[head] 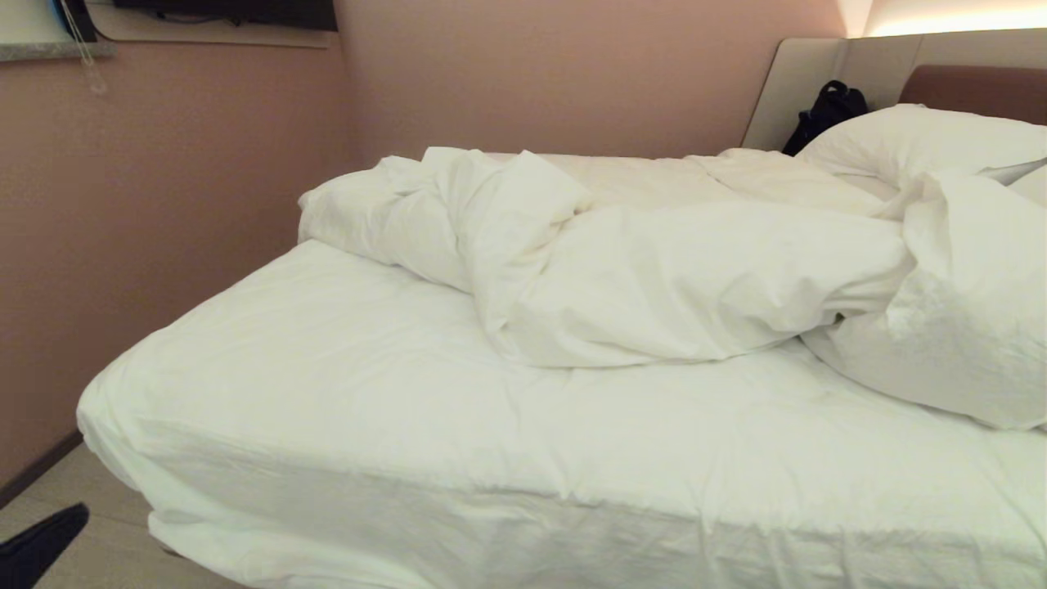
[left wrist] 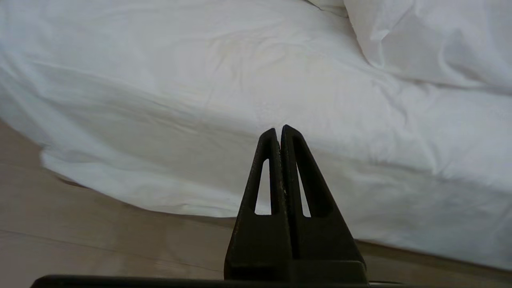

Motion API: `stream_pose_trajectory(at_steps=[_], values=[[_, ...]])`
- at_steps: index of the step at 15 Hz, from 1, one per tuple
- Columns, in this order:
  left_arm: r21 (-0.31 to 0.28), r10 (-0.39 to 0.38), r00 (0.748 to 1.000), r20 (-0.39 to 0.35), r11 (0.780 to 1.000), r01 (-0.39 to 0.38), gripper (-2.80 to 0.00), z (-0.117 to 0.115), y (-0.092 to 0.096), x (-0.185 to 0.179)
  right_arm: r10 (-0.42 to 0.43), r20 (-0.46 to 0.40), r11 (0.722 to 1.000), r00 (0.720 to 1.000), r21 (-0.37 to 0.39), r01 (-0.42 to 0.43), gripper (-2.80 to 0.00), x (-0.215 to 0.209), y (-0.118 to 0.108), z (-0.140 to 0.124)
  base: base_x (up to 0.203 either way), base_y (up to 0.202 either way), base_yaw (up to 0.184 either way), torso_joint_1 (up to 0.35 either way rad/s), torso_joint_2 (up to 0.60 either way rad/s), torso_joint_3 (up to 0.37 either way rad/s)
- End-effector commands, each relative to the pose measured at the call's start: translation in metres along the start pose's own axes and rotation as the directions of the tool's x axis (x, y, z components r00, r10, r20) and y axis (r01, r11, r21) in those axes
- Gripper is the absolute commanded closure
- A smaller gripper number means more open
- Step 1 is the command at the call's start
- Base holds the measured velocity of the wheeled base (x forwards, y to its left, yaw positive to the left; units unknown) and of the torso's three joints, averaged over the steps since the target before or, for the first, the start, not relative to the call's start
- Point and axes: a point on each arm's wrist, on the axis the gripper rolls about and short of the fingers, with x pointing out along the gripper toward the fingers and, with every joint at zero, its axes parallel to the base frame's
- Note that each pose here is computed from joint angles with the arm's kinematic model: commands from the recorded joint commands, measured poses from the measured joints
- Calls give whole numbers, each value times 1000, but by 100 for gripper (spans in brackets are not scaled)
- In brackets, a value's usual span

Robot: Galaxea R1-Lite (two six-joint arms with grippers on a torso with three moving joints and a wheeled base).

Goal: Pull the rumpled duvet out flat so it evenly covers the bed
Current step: Hold the folded corner of the quilt

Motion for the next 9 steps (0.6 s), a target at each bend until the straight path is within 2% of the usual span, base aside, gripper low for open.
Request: stream_pose_trajectory(at_steps=[1, 6, 9], values=[[-61, 5, 987, -163, 998, -16, 0, 12, 3, 62, 0, 1, 1000, 1000, 0, 0, 0, 0, 0, 0, 0, 0, 0, 0, 0, 0], [-96, -104, 984, -148, 991, 90, 0, 47, -13, 141, 0, 1, 1000, 1000, 0, 0, 0, 0, 0, 0, 0, 0, 0, 0, 0, 0], [-92, -141, 979, -147, 987, 128, 0, 56, -23, 185, 2, 1, 1000, 1000, -1, -2, 0, 0, 0, 0, 0, 0, 0, 0, 0, 0]])
